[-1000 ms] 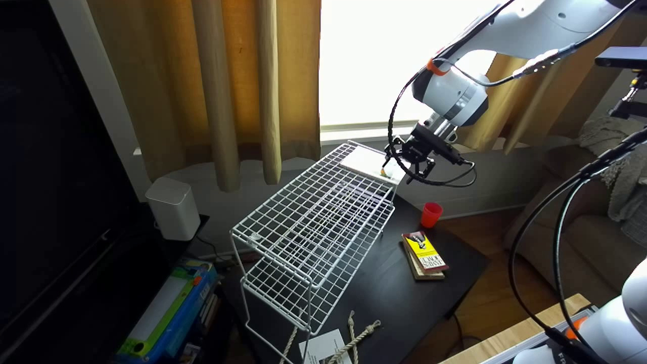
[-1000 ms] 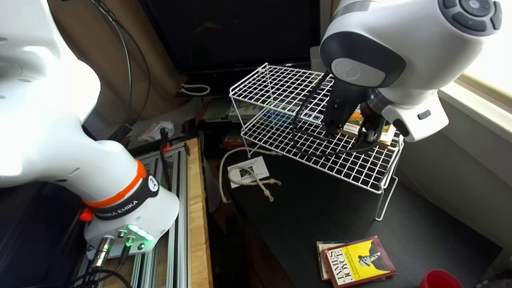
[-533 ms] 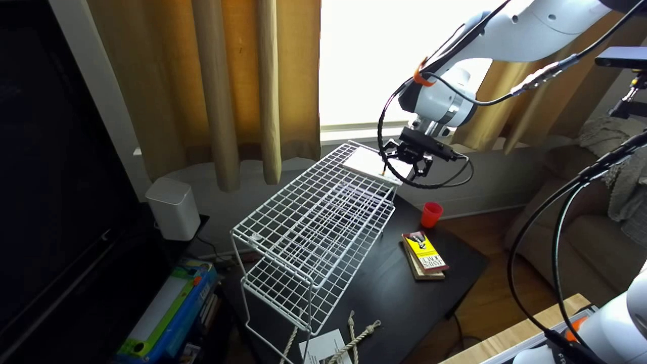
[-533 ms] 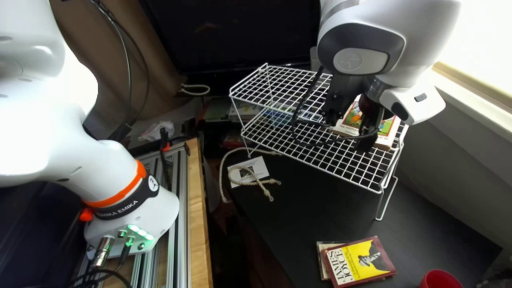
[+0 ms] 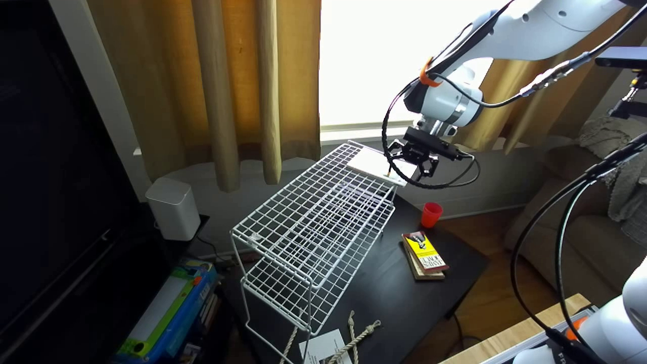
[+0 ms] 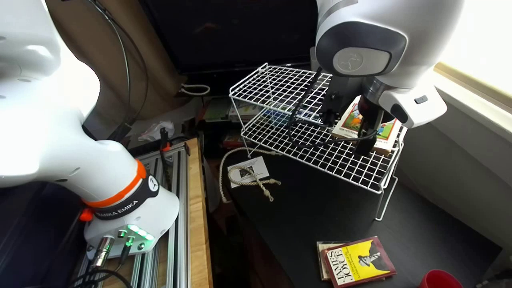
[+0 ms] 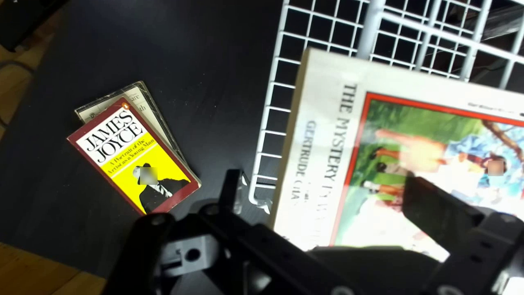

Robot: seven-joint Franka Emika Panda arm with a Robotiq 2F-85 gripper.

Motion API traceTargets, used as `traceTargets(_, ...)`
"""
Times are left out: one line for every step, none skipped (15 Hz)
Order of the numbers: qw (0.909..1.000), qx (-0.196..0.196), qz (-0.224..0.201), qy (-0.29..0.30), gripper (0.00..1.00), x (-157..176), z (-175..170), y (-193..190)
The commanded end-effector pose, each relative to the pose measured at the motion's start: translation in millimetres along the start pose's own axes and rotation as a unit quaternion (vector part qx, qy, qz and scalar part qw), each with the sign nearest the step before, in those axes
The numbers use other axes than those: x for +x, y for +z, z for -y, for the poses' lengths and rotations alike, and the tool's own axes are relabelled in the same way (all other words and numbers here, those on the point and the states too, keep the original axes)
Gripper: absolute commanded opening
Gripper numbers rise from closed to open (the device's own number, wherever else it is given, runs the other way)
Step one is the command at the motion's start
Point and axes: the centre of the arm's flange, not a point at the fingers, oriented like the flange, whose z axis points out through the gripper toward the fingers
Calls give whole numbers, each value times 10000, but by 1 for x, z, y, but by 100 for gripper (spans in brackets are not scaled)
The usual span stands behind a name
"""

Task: Put the book on the lower shelf

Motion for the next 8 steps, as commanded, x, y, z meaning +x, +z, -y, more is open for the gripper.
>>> traceTargets(9993, 309, 216, 27, 100, -11, -24, -5)
traceTargets(9982, 527, 277, -13, 100, -11, -28, -6)
traceTargets(9972, 689, 307, 0, 100, -11, -33, -6)
traceTargets(9956, 848, 392, 3, 100, -11, -40, -7)
traceTargets(9940, 983, 476, -18, 100, -12, -46, -5)
traceTargets(9914, 1171, 583, -28, 100, -12, -54, -3)
traceTargets(9886, 1349, 672, -52, 100, -13, -60, -1)
traceTargets(9870, 1467, 640, -149, 100, -12, -66, 1)
